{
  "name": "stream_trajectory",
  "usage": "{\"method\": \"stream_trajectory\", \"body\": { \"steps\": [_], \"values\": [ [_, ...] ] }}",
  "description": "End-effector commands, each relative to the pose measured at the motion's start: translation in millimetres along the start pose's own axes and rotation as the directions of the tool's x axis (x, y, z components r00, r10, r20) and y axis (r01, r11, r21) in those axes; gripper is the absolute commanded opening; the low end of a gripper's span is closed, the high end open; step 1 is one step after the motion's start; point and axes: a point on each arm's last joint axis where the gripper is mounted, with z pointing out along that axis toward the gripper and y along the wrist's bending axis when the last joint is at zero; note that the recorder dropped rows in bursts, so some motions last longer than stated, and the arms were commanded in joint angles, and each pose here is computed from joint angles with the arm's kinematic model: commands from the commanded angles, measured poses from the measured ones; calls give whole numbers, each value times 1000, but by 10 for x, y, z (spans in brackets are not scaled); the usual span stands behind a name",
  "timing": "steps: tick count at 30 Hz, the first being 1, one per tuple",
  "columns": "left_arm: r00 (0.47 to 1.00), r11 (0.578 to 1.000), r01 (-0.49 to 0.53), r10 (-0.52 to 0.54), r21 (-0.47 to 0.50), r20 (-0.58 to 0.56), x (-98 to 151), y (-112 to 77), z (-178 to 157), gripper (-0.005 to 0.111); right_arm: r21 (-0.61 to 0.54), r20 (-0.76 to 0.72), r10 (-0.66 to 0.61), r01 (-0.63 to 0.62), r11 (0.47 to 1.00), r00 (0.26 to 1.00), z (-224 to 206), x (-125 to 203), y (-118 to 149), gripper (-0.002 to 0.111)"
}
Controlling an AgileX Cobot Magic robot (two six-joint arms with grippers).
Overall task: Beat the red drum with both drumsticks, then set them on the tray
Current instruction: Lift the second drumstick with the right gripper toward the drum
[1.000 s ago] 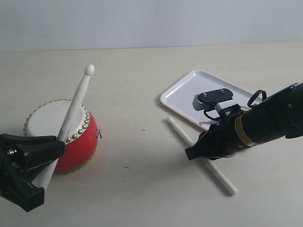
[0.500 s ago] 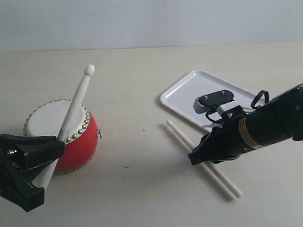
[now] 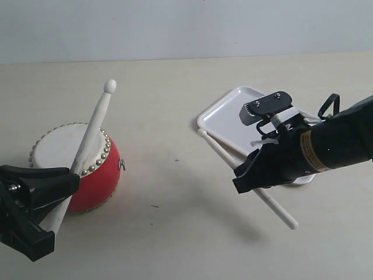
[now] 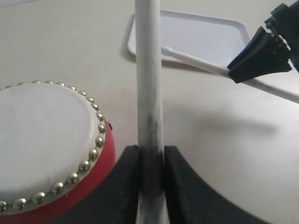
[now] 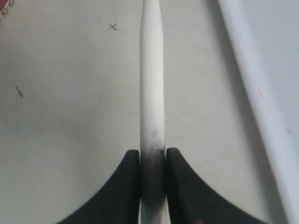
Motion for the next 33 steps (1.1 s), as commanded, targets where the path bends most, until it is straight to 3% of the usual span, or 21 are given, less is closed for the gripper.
{"method": "stream_trajectory", "body": {
  "steps": [1,6,17,23,28,33],
  "values": [
    [1000,1000,8,-8,0,0,7,3,4,0,-60,32,-76,78,995,997,-28,-97,57,0],
    [1000,1000,5,-5,-22,-9,-74,13,12,0,-126,96,-132,144,982,987,-57,-324,218,0],
    [980,973,-20,-27,-230,-197,-447,136,-51,0,-136,291,-301,350,927,908,-261,-894,865,0],
    [985,969,-14,-29,-245,-171,-626,128,-77,0,-81,400,-355,418,905,845,-499,-1161,987,0],
    [984,967,-13,-32,-255,-173,-673,130,-91,0,34,498,-398,441,897,770,-834,-1374,1011,0],
    [985,967,-13,-32,-254,-172,-675,129,-91,0,-36,586,-373,483,875,719,-1211,-1408,1175,0]
  ]
}}
